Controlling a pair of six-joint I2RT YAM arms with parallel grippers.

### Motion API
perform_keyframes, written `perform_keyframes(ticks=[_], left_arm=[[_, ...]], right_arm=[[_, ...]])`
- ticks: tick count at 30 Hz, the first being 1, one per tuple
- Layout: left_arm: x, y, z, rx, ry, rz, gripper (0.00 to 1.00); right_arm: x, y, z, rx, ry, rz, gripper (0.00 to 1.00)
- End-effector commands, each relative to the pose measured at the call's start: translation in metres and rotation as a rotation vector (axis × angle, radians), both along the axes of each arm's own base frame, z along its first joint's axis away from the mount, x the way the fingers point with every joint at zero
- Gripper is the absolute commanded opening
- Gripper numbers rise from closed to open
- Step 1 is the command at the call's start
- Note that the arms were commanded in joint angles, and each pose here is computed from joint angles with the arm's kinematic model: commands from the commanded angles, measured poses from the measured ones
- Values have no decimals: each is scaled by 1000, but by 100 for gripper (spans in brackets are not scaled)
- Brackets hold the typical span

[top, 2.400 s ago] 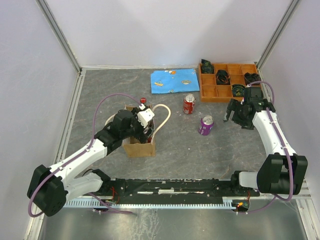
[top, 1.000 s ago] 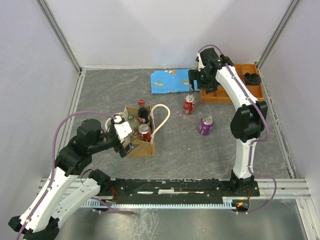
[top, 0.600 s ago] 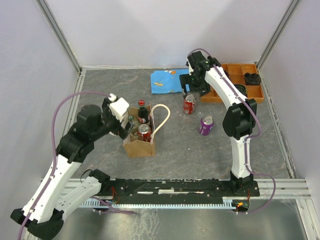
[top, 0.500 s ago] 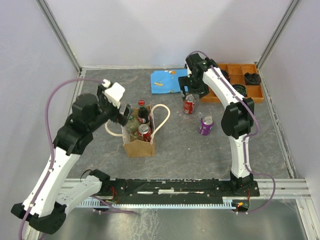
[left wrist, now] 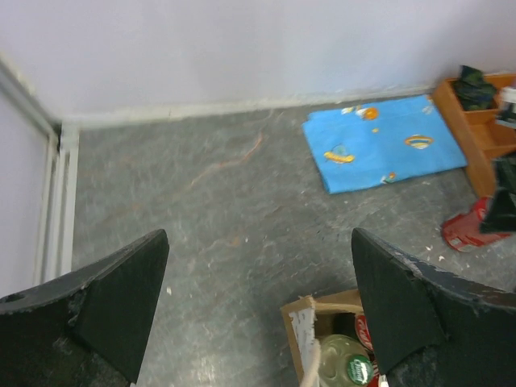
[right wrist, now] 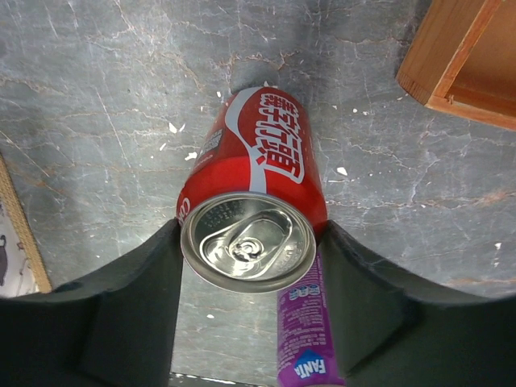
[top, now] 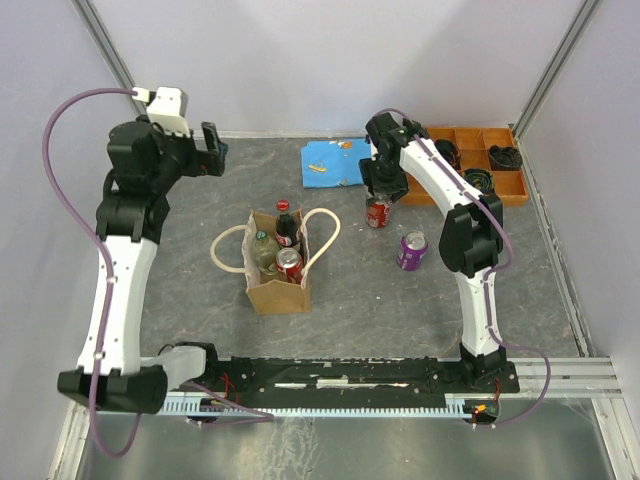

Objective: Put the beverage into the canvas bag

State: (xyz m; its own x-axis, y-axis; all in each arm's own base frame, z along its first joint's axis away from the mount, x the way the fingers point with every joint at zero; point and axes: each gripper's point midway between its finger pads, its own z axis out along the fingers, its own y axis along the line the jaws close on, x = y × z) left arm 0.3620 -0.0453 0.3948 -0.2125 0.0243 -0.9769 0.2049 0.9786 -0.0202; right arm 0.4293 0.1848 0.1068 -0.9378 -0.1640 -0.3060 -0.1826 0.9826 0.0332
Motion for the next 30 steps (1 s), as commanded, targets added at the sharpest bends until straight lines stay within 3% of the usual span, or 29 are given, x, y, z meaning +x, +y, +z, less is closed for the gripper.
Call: perform_keyframes(ticks=[1, 7, 12, 19, 22, 30], left_arm=[[10, 9, -12, -180, 74, 5, 100], [12, 17, -41, -179, 143, 39, 100], [4, 21, -68, -92, 193, 12, 100], [-57, -23, -89, 188, 87, -450, 99], [-61, -16, -100, 182, 139, -397, 99], [-38, 2, -125, -15, 282, -202, 99]], right_arm=[[2, -3, 1, -12, -23, -10, 45], [3, 5, 55, 60, -113, 5, 1], [-2, 18, 133, 187, -255, 25, 0], [-29, 37, 219, 379, -389, 54, 0], [-44, 45, 252, 452, -439, 77, 0], [-88, 84, 319, 658, -531, 194, 0]])
